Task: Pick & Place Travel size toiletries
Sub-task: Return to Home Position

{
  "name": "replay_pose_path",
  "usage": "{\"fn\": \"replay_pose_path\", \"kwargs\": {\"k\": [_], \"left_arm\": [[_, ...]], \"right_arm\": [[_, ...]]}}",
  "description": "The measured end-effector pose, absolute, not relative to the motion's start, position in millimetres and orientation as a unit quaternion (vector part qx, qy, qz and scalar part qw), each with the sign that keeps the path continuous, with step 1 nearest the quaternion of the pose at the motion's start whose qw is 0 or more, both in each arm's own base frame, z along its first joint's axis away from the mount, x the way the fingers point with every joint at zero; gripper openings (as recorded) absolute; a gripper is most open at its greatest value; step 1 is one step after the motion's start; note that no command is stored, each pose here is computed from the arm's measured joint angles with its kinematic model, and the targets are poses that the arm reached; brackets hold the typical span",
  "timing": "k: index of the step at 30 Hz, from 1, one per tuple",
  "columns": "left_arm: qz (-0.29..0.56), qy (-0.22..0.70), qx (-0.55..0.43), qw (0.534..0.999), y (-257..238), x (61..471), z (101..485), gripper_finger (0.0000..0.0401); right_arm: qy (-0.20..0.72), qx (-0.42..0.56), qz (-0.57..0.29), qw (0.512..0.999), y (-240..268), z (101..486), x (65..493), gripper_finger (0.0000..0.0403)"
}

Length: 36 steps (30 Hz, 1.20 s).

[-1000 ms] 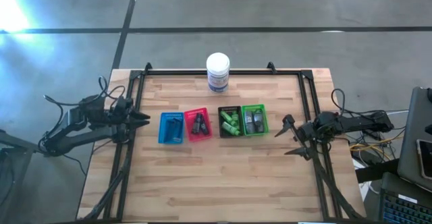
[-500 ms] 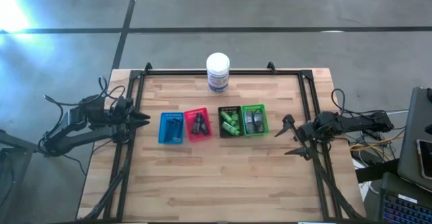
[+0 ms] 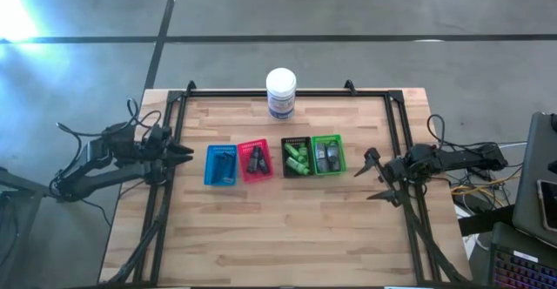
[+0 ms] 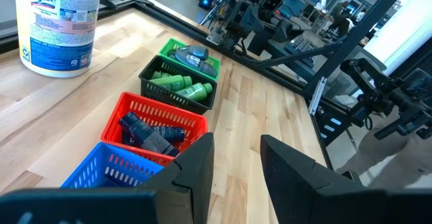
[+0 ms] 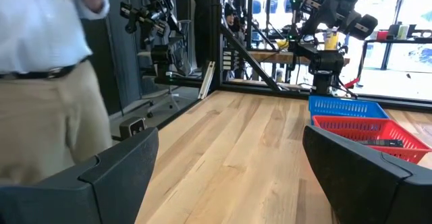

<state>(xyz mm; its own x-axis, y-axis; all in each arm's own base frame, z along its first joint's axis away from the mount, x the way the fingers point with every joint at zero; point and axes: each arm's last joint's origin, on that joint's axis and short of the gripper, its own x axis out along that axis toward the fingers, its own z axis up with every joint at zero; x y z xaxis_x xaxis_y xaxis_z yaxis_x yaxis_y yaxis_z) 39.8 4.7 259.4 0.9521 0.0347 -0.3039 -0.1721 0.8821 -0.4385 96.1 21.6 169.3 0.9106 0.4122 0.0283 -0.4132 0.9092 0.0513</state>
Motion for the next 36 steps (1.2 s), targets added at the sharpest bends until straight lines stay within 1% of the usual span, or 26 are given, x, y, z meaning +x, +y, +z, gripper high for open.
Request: {"fn": "replay_pose_path", "kwargs": {"k": [13, 17, 19, 23, 28, 31, 36], "left_arm": [[0.054, 0.145, -0.237, 0.959, 4.7, 39.9, 259.4, 0.0126], [0.039, 0.149, -0.233, 0.96, 3.3, 39.6, 253.8, 0.0126], [0.031, 0.155, -0.232, 0.96, 2.8, 40.5, 247.1, 0.0126], [0.054, 0.18, -0.228, 0.955, 4.2, 43.9, 229.2, 0.0126], [0.027, 0.211, -0.221, 0.952, 2.8, 53.5, 203.7, 0.0126], [-0.005, 0.195, -0.198, 0.961, 1.2, 64.9, 192.1, 0.0126], [-0.035, 0.127, -0.136, 0.982, 1.5, 84.6, 172.1, 0.0126]], "right_arm": [[-0.008, 0.028, 0.211, 0.977, 21.5, 169.3, 96.1, 0.0364], [-0.009, 0.028, 0.211, 0.977, 21.5, 169.3, 96.1, 0.0364], [-0.009, 0.028, 0.211, 0.977, 21.5, 169.3, 96.1, 0.0364], [-0.008, 0.028, 0.211, 0.977, 21.5, 169.3, 96.1, 0.0364], [-0.009, 0.028, 0.211, 0.977, 21.5, 169.3, 96.1, 0.0364], [-0.009, 0.028, 0.211, 0.977, 21.5, 169.3, 96.1, 0.0364], [-0.009, 0.028, 0.211, 0.977, 21.5, 169.3, 96.1, 0.0364]]}}
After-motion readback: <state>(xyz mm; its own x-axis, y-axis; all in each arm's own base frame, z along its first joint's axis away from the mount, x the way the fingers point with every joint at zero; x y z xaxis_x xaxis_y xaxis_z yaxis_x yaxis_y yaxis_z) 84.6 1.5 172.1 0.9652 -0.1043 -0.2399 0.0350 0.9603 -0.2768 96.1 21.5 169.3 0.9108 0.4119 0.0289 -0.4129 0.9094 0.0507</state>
